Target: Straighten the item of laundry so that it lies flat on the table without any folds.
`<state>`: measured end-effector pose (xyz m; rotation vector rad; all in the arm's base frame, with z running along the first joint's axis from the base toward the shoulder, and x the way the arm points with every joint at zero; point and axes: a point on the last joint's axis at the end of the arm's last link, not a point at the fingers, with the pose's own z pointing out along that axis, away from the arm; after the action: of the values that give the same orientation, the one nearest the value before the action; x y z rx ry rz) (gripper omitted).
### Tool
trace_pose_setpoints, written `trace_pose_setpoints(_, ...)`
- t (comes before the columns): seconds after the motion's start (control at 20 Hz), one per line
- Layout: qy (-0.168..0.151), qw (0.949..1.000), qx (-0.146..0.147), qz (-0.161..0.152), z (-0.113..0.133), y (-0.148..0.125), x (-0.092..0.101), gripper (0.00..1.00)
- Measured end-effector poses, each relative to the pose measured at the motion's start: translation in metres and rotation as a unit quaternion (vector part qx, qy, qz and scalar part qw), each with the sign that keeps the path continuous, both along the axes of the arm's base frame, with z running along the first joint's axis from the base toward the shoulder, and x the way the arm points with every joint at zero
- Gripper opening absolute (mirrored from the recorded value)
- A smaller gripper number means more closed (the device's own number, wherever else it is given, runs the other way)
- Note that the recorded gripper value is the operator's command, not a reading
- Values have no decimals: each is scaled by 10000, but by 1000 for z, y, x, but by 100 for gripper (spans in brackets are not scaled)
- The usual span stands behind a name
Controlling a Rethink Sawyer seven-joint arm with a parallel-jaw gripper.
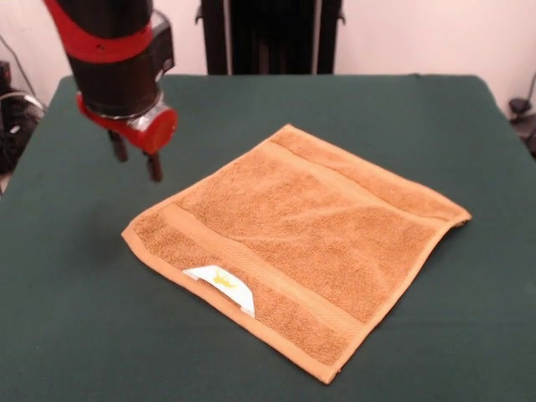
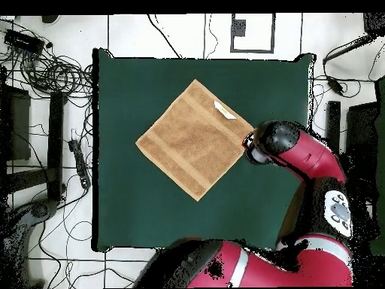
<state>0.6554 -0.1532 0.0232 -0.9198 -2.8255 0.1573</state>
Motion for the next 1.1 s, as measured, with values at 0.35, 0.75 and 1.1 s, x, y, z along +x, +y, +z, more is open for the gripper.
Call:
trace_pose_setpoints(0.35, -360, 9991, -70, -230, 17, 19, 15, 100)
trace_pose_setpoints(0.75, -1466, 9881, -456, -12, 14, 28, 41, 100)
trace_pose_setpoints(1.1, -1881, 9800, -544, 354, 34, 32, 41, 100)
